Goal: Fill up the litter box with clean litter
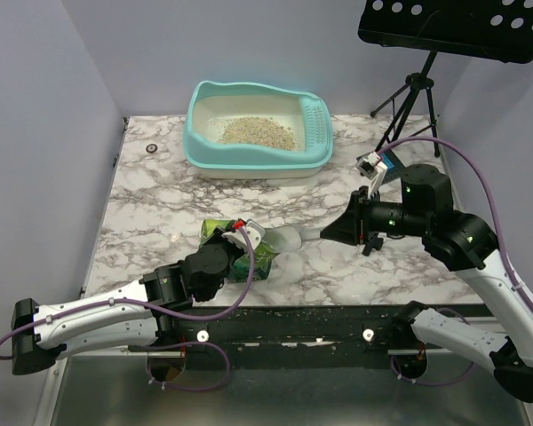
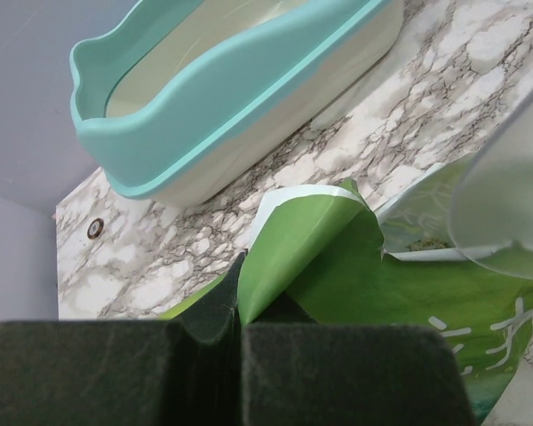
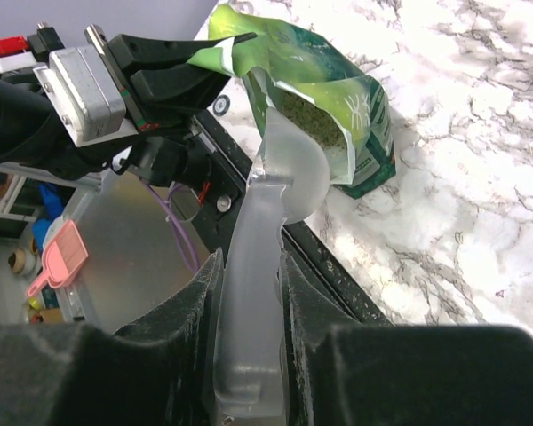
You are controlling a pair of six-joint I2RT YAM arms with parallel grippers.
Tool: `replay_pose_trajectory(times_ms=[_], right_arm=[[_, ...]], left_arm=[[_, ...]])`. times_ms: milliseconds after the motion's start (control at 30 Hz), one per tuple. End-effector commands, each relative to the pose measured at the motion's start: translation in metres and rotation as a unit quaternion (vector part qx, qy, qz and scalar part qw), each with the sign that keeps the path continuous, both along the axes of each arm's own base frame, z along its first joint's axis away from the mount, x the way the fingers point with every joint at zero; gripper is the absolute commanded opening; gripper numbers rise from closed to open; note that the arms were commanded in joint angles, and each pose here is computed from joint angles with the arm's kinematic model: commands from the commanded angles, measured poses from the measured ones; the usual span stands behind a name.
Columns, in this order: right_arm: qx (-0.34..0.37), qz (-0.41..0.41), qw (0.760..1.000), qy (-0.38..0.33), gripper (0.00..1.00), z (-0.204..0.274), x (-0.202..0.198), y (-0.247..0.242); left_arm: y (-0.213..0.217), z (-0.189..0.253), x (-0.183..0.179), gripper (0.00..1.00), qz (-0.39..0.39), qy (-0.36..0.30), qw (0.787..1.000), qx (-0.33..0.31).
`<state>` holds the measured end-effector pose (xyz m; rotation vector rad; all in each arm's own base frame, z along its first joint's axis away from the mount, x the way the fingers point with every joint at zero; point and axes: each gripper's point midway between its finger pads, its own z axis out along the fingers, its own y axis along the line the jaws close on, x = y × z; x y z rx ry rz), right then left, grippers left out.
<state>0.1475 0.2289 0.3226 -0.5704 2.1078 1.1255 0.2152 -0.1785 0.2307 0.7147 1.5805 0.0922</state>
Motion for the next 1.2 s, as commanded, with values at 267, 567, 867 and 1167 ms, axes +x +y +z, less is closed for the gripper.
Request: replay_pose_trajectory(times_ms=[267, 567, 867, 1167], right_arm=[[0.017, -0.025, 0.999, -0.040, 0.01, 0.024, 0.008, -0.004], [0.012, -0.025, 0.999, -0.033, 0.01, 0.015, 0.007, -0.004], [0.004, -0.018, 1.000, 0.016, 0.01, -0.032, 0.020, 0.013], [-0.019, -0.028, 0.994, 0.107, 0.01, -0.089, 0.038, 0.043]], left_arm=[[0.002, 0.012, 0.000, 0.00, 0.000, 0.000, 1.000, -0.018], [0.000, 0.009, 0.000, 0.00, -0.001, 0.002, 1.000, -0.012], [-0.001, 0.008, 0.000, 0.00, -0.002, 0.002, 1.000, -0.013], [-0.011, 0.004, -0.001, 0.00, -0.015, 0.018, 1.000, -0.012]])
